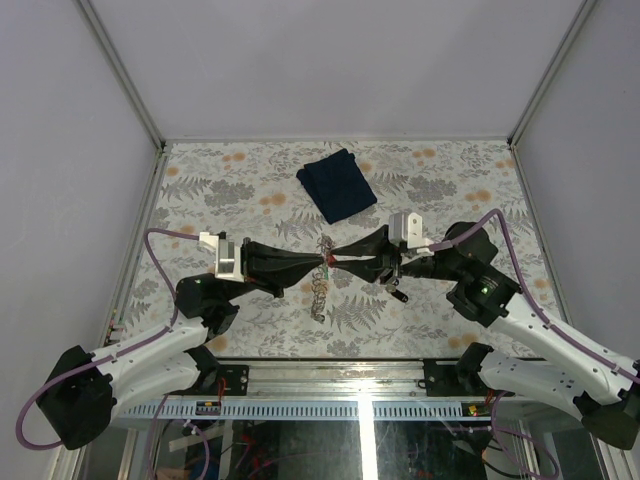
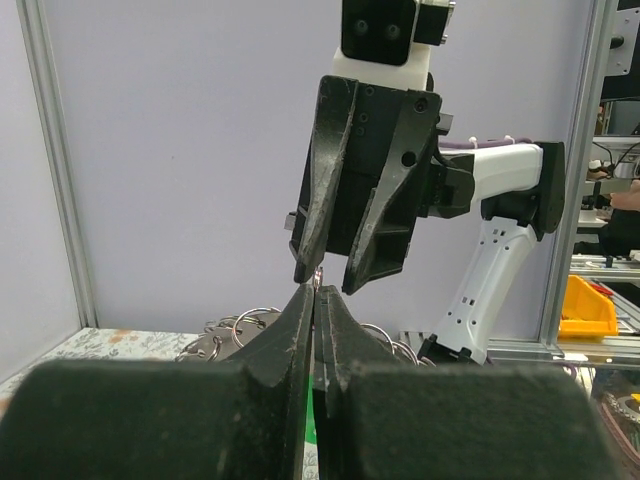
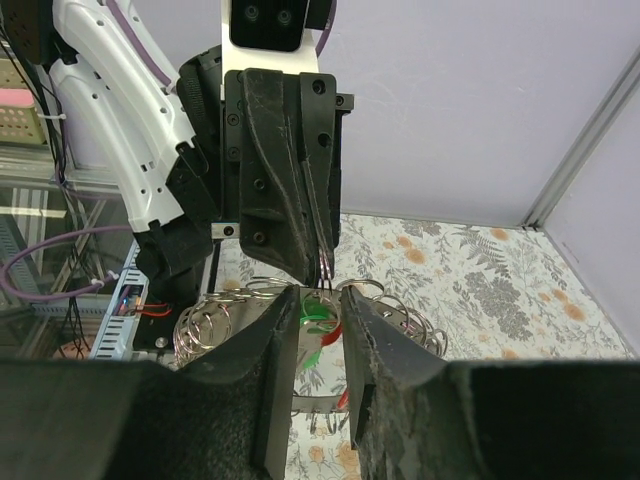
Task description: Put the keys on the keyring
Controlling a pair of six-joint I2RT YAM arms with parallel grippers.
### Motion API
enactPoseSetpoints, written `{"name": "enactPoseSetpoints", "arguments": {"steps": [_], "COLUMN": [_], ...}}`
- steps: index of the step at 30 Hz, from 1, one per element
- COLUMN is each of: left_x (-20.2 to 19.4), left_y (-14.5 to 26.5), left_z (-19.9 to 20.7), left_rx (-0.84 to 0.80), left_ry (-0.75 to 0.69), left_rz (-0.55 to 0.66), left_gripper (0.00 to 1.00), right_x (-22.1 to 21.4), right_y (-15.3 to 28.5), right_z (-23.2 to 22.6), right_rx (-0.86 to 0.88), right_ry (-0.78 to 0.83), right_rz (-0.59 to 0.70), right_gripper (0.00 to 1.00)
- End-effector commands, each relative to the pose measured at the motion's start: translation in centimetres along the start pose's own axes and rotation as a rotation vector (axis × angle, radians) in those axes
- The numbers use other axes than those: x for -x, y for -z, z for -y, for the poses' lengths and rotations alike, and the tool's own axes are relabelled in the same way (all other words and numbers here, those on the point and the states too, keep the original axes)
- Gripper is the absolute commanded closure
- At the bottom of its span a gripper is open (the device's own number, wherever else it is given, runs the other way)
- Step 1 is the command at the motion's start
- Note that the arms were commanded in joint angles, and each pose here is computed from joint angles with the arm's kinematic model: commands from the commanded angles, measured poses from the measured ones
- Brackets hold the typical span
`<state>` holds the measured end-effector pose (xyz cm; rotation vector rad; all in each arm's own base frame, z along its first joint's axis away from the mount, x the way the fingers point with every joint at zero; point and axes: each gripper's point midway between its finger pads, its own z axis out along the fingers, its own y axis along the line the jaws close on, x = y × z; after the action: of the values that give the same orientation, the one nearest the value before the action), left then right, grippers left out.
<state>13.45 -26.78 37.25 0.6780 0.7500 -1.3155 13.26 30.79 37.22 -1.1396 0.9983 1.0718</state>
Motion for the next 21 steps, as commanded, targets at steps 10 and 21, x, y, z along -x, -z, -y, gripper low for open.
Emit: {"name": "enactPoseSetpoints", "arguments": {"steps": [10, 21], "left_x": [3.38, 3.0], "left_y": [-1.27, -1.41], "left_z": [1.27, 1.14], "left_rx": [-0.071, -0.07], "left_ry": [-0.061, -0.053], "left_rz": [0.087, 0.068], "left_gripper": [1.0, 1.0], "right_x": [3.27, 3.57], "right_y": [-0.86, -0.91], "right_z": [0.1, -0.19], "right_rx": [0.029, 0.046], "right_ry": [0.023, 0.014], "right_rz": [0.086, 0.088], "right_gripper": [0.76, 0.96]}}
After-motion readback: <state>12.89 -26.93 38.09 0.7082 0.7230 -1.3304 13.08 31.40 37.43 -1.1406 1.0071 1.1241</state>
